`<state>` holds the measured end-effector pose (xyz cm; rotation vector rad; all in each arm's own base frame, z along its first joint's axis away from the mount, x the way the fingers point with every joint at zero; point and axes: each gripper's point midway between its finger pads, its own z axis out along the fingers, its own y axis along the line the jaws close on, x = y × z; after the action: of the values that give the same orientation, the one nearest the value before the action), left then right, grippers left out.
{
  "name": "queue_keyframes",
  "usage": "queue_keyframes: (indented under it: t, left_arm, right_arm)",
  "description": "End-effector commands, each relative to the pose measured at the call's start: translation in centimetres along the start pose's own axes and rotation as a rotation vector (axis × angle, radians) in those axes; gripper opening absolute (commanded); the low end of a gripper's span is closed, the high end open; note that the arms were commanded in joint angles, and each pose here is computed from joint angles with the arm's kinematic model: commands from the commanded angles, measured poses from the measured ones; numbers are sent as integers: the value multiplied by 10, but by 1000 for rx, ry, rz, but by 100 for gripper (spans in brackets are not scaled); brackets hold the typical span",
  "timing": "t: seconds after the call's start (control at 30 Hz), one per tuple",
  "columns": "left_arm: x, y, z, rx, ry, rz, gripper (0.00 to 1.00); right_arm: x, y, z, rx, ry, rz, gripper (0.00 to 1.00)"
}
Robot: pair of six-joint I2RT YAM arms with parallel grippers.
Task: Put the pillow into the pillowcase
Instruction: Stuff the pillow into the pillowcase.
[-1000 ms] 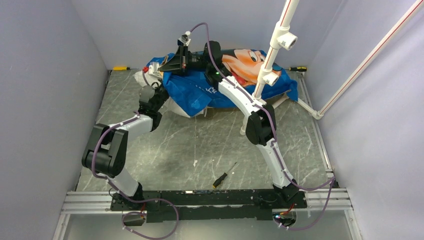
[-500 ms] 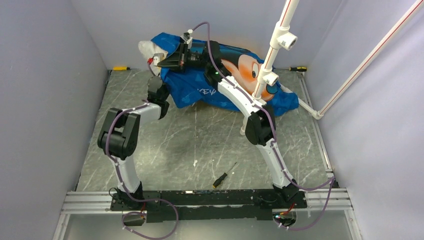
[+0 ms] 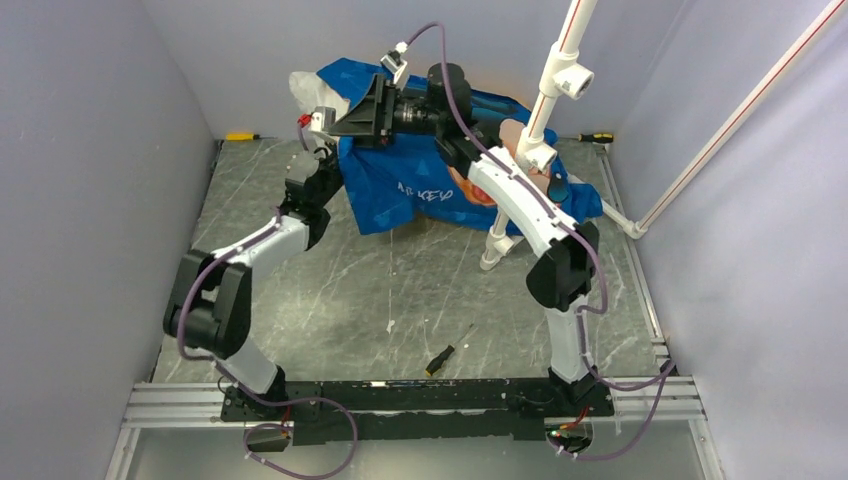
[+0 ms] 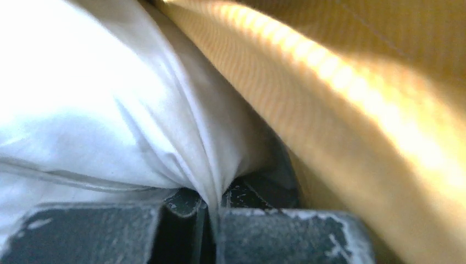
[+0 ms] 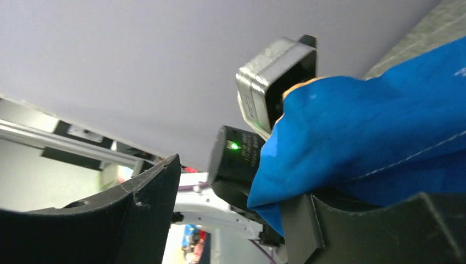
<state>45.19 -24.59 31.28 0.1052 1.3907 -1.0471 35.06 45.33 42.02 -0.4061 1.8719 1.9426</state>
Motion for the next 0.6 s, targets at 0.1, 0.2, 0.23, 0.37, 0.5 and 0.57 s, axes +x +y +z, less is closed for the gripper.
queue_keyframes:
  t: [0.1, 0.2, 0.23, 0.37, 0.5, 0.57]
  left_arm:
    - [-18, -27, -18, -172, 101, -70, 0]
    - [-11, -16, -25, -273, 171, -105, 0]
    - [-8, -16, -26, -277, 186, -103, 0]
    - [0, -11, -33, -315, 196, -159, 0]
    - [-1, -7, -34, -367, 216, -188, 0]
    - [-1, -4, -34, -397, 226, -200, 0]
  right_arm:
    - [2, 5, -41, 299, -78, -315, 79]
    - [8, -19, -62, 438, -101, -340, 82]
    - [10, -27, -69, 484, -107, -342, 82]
    - [12, -47, -95, 686, -119, -371, 82]
    - [31, -66, -117, 819, -77, -384, 83]
    - [45, -76, -124, 855, -49, -369, 83]
